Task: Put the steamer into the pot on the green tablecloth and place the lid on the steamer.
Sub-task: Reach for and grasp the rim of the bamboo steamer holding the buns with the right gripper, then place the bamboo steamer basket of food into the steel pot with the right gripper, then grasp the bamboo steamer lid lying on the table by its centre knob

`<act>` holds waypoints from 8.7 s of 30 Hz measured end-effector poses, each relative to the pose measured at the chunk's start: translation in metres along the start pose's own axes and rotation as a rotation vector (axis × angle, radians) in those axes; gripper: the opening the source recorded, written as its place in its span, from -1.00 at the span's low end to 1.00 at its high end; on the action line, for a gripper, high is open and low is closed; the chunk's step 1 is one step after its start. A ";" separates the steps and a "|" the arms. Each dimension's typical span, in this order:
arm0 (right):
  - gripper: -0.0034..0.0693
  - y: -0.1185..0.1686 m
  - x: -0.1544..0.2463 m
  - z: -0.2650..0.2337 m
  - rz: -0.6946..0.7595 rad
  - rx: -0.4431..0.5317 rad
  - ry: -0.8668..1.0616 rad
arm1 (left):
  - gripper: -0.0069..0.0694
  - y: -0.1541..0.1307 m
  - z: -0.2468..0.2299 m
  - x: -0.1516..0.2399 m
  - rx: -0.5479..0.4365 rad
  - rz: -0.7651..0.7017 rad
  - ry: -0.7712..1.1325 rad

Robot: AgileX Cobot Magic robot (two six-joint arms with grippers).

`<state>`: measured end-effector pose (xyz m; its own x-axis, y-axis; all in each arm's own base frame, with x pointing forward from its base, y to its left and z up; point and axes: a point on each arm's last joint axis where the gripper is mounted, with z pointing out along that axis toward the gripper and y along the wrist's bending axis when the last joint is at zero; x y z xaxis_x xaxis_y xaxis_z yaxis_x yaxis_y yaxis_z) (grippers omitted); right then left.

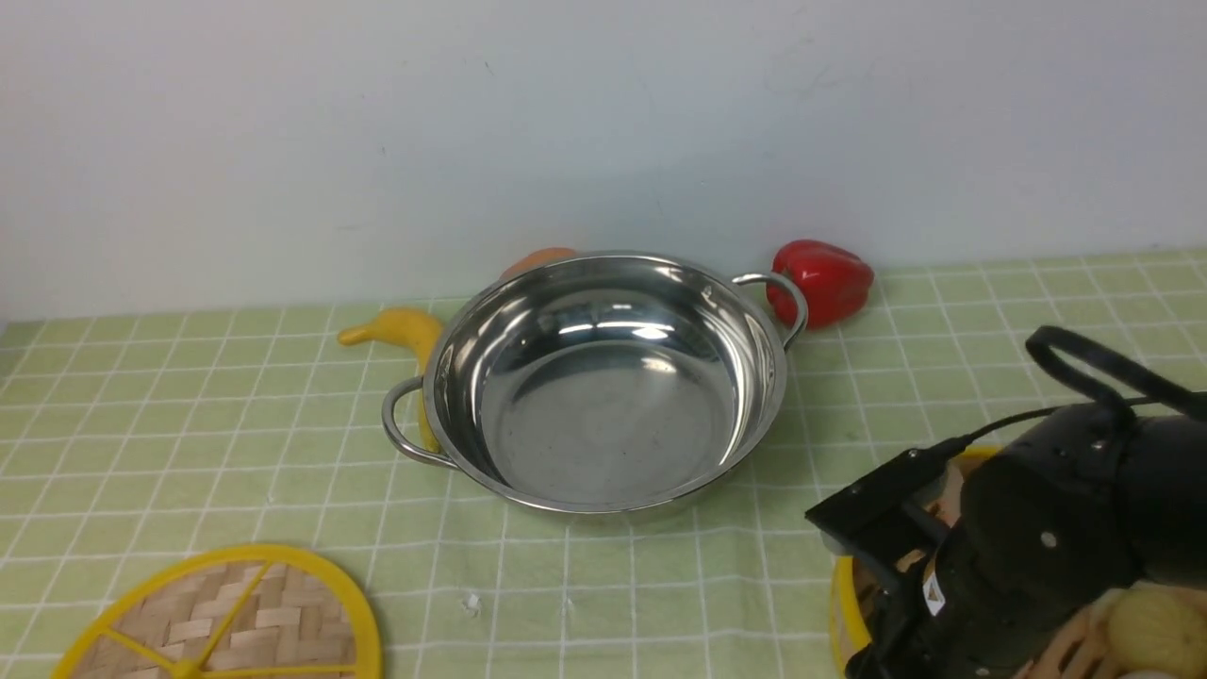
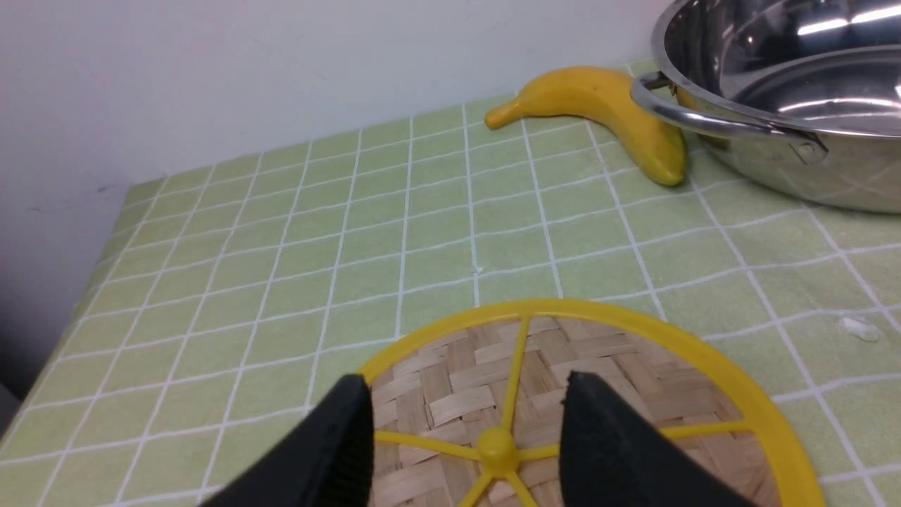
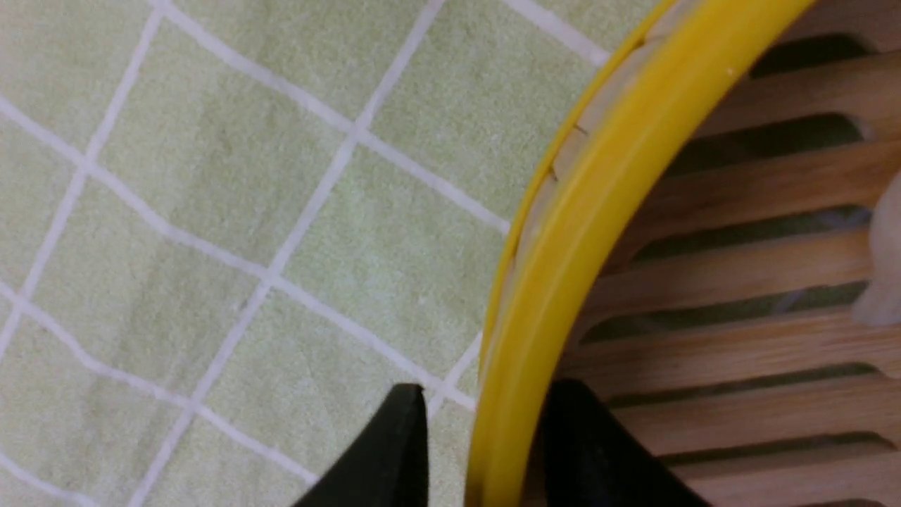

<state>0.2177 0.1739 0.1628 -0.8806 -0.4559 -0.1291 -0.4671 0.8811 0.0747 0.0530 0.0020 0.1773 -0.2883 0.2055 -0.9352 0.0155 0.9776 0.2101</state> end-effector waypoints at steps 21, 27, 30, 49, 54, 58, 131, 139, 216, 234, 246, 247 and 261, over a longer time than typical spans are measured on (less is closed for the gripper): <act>-0.75 0.002 -0.033 -0.120 -0.252 0.098 -0.195 | 0.08 0.000 0.000 0.000 0.000 0.000 0.000; -0.75 0.009 -0.057 -0.146 -0.459 0.123 -0.282 | 0.08 0.000 0.000 0.000 0.000 0.000 0.000; -0.75 0.023 -0.073 -0.154 -0.609 0.138 -0.327 | 0.08 0.000 0.000 0.000 0.000 0.000 0.000; -0.75 0.092 -0.169 -0.065 -0.974 0.207 -0.284 | 0.08 0.000 0.000 0.000 0.000 0.000 0.000; -0.75 0.094 -0.177 -0.041 -0.984 0.206 -0.249 | 0.08 0.000 0.000 0.000 0.000 0.000 -0.001; -0.75 0.093 -0.179 -0.019 -0.995 0.209 -0.201 | 0.08 0.000 0.000 0.000 0.000 0.000 -0.001; -0.90 0.089 -0.126 -0.305 -0.170 -0.107 -0.831 | 0.08 0.000 0.000 0.000 0.000 0.000 -0.001; -0.88 0.061 -0.053 -0.304 -0.179 -0.063 -0.773 | 0.08 0.000 0.000 0.000 0.000 0.000 -0.001; -0.37 -0.071 0.216 -0.059 0.354 0.228 -1.295 | 0.08 0.000 0.000 0.000 0.000 0.007 -0.001; -0.25 -0.071 0.216 -0.059 0.354 0.228 -1.295 | 0.08 -0.001 -0.003 -0.021 0.077 -0.601 -0.226; -0.25 -0.071 0.216 -0.059 0.354 0.228 -1.296 | 0.08 0.005 -0.009 -0.038 0.139 -0.979 -0.339; -0.25 -0.071 0.216 -0.059 0.354 0.228 -1.296 | 0.08 0.004 -0.011 -0.044 0.157 -0.975 -0.330; -0.25 -0.071 0.216 -0.059 0.358 0.225 -1.297 | 0.08 0.008 0.006 -0.106 0.207 -0.369 0.563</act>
<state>0.0557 0.0054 0.1879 -0.1846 0.1344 -0.9736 -0.0987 0.9831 0.1544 0.0891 -0.0114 0.2766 -0.7607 -0.1412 -0.6336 -0.0127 0.9791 -0.2030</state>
